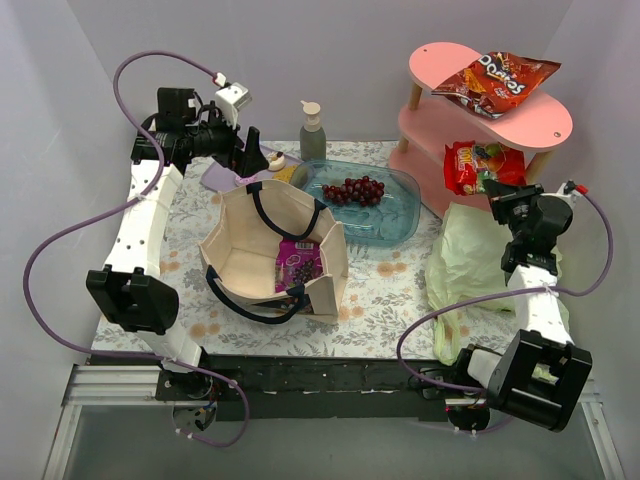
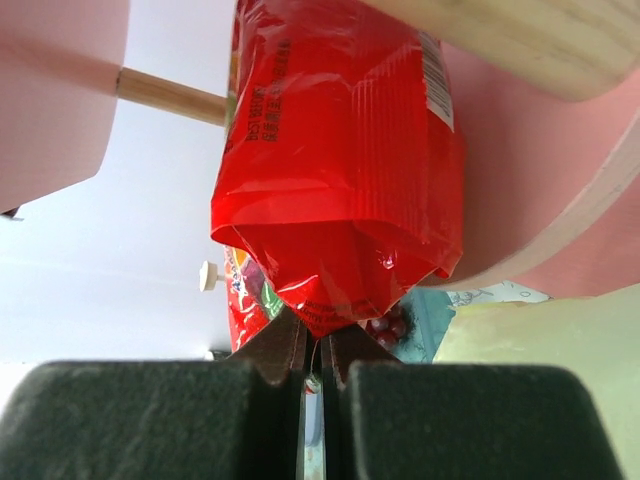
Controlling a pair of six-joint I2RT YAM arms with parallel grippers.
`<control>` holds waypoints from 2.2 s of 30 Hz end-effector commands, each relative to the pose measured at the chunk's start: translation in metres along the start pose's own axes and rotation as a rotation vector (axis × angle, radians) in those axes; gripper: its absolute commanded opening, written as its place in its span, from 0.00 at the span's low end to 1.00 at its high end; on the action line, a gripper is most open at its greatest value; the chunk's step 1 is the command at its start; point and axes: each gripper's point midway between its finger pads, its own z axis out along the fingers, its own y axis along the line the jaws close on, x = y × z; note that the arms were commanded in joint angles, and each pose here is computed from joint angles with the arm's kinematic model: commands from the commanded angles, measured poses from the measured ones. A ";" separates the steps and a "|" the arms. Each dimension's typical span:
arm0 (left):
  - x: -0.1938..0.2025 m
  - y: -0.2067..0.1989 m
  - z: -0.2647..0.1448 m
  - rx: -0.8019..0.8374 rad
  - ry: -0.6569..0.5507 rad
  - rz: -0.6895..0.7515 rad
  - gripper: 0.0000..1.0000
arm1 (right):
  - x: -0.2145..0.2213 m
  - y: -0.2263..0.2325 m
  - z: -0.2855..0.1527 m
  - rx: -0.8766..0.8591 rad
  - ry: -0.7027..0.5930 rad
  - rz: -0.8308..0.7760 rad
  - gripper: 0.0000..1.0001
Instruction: Untie the knot of the grocery bags and take out the mixed food
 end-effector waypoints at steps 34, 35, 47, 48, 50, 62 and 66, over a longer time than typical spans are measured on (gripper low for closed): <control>-0.026 -0.019 0.002 0.105 -0.089 0.012 0.98 | 0.004 -0.018 -0.024 0.225 0.169 -0.358 0.93; -0.027 -0.021 0.001 0.116 -0.098 0.011 0.98 | 0.005 -0.020 -0.029 0.244 0.189 -0.397 0.93; -0.031 -0.048 -0.023 0.167 -0.171 0.038 0.98 | 0.147 0.047 -0.034 -0.295 0.486 -1.743 0.69; -0.033 -0.052 -0.028 0.167 -0.181 0.052 0.98 | 0.154 0.047 -0.033 -0.277 0.490 -1.769 0.69; -0.027 -0.053 -0.028 0.164 -0.182 0.056 0.98 | 0.159 0.068 -0.017 -0.305 0.409 -2.048 0.74; -0.001 -0.066 -0.043 0.129 -0.173 0.106 0.98 | 0.118 0.134 0.053 0.184 -0.040 -2.574 0.90; 0.001 -0.070 -0.043 0.145 -0.179 0.104 0.98 | 0.091 0.124 0.058 0.274 -0.032 -2.569 0.86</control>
